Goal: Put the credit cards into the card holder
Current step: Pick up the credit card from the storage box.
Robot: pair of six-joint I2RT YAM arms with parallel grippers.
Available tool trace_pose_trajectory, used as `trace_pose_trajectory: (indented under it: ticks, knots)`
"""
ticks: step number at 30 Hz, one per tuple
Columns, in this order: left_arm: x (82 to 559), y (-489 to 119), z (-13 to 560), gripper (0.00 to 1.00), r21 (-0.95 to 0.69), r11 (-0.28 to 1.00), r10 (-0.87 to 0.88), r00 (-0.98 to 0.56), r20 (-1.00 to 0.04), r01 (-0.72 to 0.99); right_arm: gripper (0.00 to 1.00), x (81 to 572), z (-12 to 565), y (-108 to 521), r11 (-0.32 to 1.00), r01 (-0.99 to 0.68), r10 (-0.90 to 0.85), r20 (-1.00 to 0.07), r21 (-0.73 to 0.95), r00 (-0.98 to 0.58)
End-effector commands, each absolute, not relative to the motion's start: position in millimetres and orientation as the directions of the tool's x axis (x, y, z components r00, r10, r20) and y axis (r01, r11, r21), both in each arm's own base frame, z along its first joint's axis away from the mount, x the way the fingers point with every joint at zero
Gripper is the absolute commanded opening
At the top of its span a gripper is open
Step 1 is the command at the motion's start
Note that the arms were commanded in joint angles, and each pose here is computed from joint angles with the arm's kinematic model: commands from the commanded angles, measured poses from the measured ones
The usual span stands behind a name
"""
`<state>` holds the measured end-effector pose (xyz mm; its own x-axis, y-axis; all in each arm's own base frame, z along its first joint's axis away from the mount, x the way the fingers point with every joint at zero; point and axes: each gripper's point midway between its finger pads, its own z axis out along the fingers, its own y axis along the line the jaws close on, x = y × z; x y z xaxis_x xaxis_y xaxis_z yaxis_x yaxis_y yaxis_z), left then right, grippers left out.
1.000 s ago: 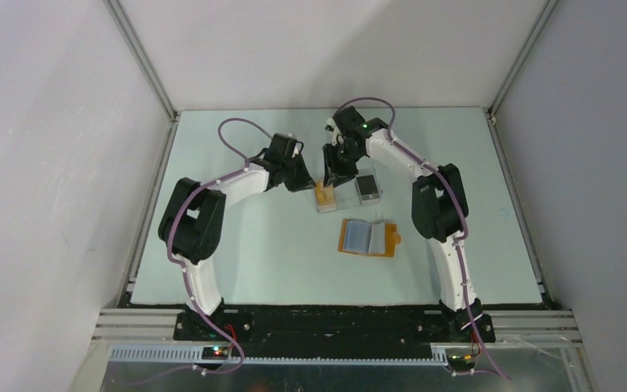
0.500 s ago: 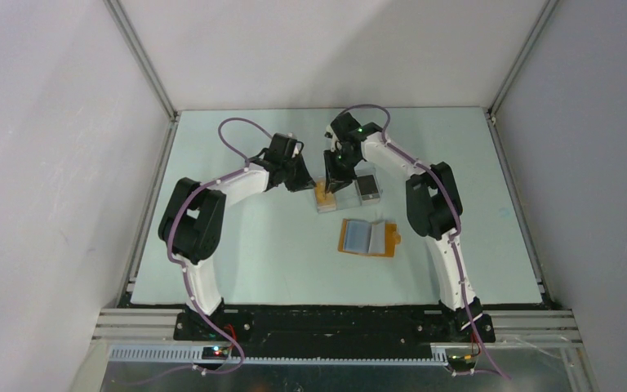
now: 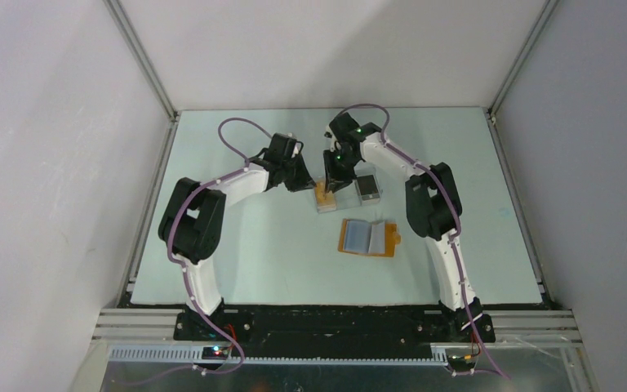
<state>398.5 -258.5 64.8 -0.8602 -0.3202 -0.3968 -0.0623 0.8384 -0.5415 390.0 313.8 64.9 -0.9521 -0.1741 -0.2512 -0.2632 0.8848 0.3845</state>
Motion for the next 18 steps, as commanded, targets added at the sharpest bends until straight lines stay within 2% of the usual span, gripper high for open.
trace_pose_trajectory:
  ticks: [1, 13, 18]
  knots:
    - [390.3, -252.8, 38.4, 0.00, -0.488, 0.871, -0.268, -0.890, -0.369, -0.060, 0.31, 396.4, 52.2, 291.9, 0.928, -0.235, -0.164, -0.251, 0.289, -0.954]
    - [389.9, -252.9, 37.6, 0.00, -0.485, 0.872, -0.265, -0.891, -0.370, -0.058, 0.30, 390.2, 50.3, 296.1, 0.922, -0.239, -0.169, -0.237, 0.306, -0.957]
    - [390.2, -252.7, 37.7, 0.00, -0.486, 0.872, -0.266, -0.890, -0.369, -0.059, 0.25, 388.0, 53.1, 307.3, 0.909, -0.261, -0.187, -0.241, 0.325, -0.952]
